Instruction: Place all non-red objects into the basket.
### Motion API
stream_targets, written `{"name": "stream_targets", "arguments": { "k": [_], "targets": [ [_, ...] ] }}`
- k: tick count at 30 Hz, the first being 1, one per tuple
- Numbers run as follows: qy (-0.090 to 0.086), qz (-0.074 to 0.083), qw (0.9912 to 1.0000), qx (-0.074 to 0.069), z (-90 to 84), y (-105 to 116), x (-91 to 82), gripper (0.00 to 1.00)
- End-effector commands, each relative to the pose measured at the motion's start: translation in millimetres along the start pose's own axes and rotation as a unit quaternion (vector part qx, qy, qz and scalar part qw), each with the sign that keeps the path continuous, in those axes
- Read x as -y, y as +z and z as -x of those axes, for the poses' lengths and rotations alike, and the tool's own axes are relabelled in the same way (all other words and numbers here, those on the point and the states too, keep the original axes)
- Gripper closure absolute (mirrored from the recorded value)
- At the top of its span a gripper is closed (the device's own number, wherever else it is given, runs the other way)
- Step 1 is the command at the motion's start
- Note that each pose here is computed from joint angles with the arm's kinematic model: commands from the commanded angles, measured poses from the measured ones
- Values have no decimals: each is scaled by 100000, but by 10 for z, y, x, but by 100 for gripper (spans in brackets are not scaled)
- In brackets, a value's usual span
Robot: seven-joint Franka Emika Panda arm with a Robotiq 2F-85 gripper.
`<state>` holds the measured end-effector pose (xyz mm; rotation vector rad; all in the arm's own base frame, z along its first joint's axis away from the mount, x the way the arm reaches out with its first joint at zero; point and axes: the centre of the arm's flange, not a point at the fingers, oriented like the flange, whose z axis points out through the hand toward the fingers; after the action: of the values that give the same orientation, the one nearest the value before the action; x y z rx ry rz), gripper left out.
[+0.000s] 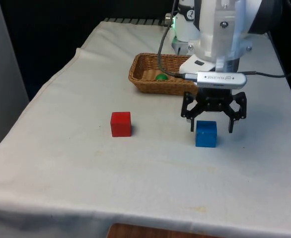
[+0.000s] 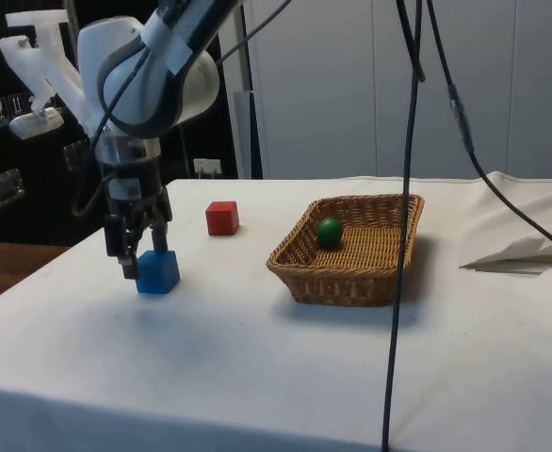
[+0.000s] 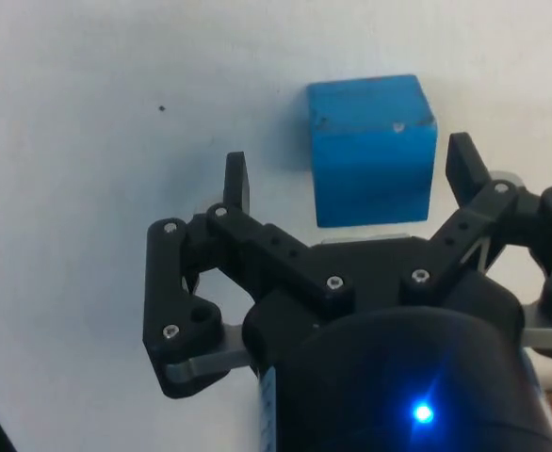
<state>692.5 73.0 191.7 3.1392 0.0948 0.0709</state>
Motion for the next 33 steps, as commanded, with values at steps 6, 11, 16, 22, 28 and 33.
{"name": "stream_targets", "arguments": {
  "k": [6,11,16,22,28,33],
  "targets": [
    [-340,-124,99999,7,-46,84,1,0],
    [-276,25,100000,41,-45,89,-11,0],
    [-239,126,100000,32,-44,85,-23,0],
    [-151,199,100000,13,-45,83,-34,59],
    [-151,199,100000,13,-45,83,-34,100],
    [-151,199,100000,13,-45,83,-34,99]
  ]
}}
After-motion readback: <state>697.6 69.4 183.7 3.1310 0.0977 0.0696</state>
